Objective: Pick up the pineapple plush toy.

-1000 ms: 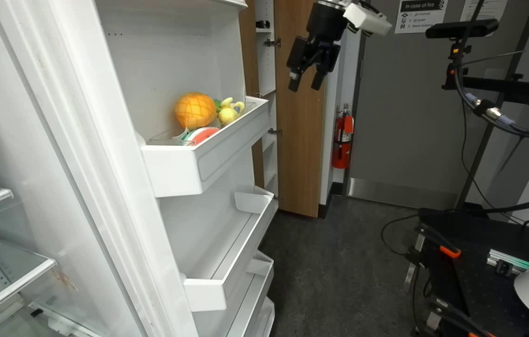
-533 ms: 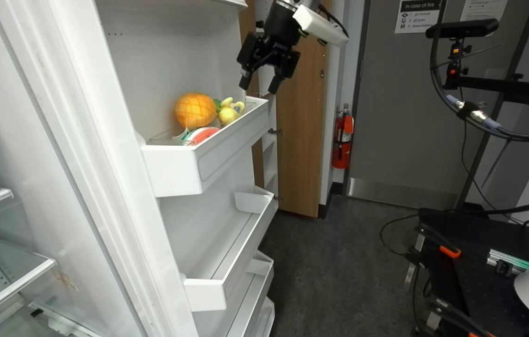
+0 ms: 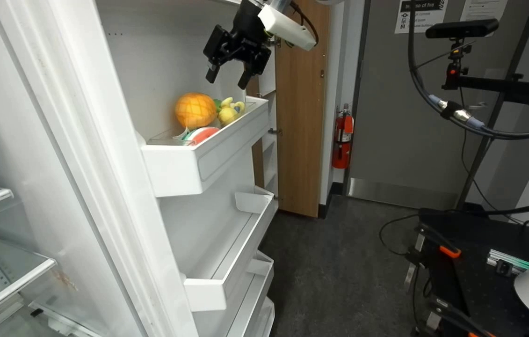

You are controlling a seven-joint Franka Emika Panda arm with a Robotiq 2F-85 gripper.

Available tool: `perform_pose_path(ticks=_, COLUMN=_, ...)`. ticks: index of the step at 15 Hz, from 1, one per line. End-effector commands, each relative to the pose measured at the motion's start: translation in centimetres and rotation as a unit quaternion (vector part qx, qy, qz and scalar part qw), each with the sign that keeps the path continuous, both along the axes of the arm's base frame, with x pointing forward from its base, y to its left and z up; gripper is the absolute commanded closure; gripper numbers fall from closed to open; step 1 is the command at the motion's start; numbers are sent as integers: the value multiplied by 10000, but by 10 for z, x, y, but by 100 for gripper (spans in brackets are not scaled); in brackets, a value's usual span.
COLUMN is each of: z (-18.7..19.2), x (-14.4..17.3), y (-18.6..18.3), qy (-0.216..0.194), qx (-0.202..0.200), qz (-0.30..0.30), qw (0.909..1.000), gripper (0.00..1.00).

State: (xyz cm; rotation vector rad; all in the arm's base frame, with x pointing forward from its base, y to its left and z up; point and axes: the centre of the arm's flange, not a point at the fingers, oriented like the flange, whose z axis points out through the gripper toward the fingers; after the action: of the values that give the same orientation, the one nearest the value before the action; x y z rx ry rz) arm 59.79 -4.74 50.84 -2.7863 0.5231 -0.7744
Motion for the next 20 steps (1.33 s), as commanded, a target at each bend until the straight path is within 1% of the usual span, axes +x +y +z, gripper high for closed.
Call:
perform_pose_path(ticks=1, z=-3, x=28, y=8, qy=-127, qx=141, qz=19, qw=9998, gripper=0)
perform_pose_path(ticks=3, z=-8, x=32, y=17, qy=-146, qx=164, qz=79, qw=9997, gripper=0)
perform_pose_path(ticks=8, z=-17, x=36, y=43, qy=-374, qx=-65, qz=261, qw=9989, gripper=0)
perform_pose_path(ticks=10, z=-22, x=36, y=49, qy=-325, qx=-118, qz=341, qw=9988, gripper=0)
perform_pose_path(ticks=12, z=-29, x=33, y=48, qy=-160, qx=-299, qz=467, qw=9983, gripper=0)
perform_pose_path(ticks=14, z=-32, x=32, y=44, qy=-177, qx=-545, qz=525, qw=9970, gripper=0)
perform_pose_path(ticks=15, z=-33, x=30, y=40, qy=-201, qx=-632, qz=535, qw=9964, gripper=25)
perform_pose_path(ticks=16, z=-32, x=26, y=31, qy=-208, qx=-722, qz=545, qw=9957, gripper=28)
perform_pose_path(ticks=17, z=-34, x=28, y=36, qy=-220, qx=-799, qz=549, qw=9950, gripper=34)
perform_pose_path(ticks=19, z=-35, x=29, y=38, qy=-296, qx=-916, qz=571, qw=9937, gripper=51)
perform_pose_path(ticks=20, z=-34, x=28, y=33, qy=-332, qx=-944, qz=579, qw=9933, gripper=58)
